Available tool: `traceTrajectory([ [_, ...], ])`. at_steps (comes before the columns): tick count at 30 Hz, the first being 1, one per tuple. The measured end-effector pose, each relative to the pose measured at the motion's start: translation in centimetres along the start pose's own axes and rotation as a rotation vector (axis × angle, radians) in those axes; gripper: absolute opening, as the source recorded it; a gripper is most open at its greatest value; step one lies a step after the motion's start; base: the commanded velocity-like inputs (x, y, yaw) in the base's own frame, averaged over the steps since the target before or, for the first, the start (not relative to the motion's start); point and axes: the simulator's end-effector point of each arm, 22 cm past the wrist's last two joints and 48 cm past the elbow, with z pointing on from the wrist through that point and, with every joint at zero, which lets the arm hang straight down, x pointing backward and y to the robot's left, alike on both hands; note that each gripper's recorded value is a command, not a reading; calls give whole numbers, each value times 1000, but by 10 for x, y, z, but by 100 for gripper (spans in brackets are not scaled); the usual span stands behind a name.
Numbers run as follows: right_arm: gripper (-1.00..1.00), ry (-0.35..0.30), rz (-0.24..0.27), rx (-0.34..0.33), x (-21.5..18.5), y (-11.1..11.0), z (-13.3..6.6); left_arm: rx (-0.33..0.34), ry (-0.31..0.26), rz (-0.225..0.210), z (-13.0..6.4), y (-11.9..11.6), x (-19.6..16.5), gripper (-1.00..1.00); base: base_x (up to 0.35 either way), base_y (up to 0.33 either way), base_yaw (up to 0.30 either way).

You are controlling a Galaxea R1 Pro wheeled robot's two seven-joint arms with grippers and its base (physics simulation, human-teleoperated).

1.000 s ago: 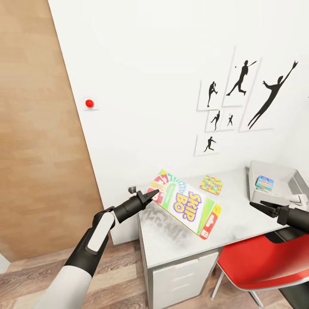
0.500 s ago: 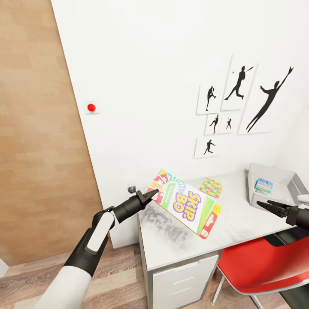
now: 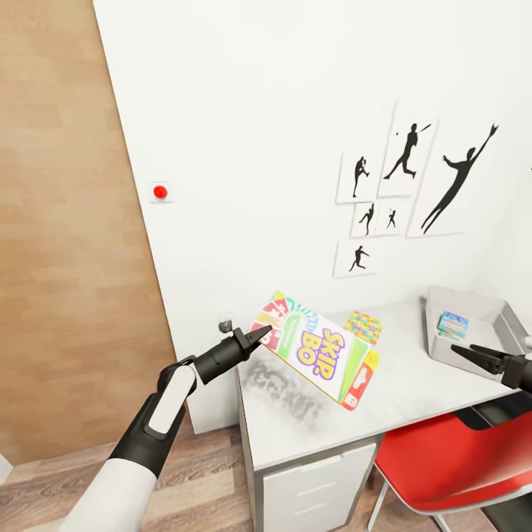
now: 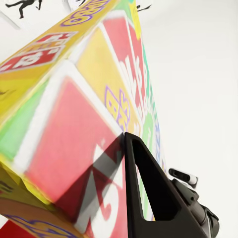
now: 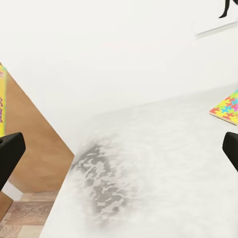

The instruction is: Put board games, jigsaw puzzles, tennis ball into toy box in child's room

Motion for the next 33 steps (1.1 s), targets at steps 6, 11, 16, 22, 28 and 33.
traceTrajectory([
  [6, 100, -12, -4, 1, -4, 2, -4, 8, -4, 9, -1, -6, -2, -100, 0, 0, 0],
  [11, 100, -19, -9, 0, -8, 3, -7, 16, -5, 16, -1, -12, -4, -100, 0, 0, 0],
  [16, 100, -27, -13, -1, -11, 5, -9, 21, 1, 21, -1, -18, -3, -100, 0, 0, 0],
  [22, 100, -35, -18, -3, -14, 8, -12, 28, 23, 18, 0, -25, -1, -100, 0, 0, 0],
  [28, 100, -43, -23, -5, -18, 10, -15, 33, 35, 18, 0, -31, 0, -100, 0, 0, -2],
  [33, 100, -49, -26, -7, -20, 11, -17, 37, 37, 21, 0, -34, 0, -100, 0, 0, -10],
])
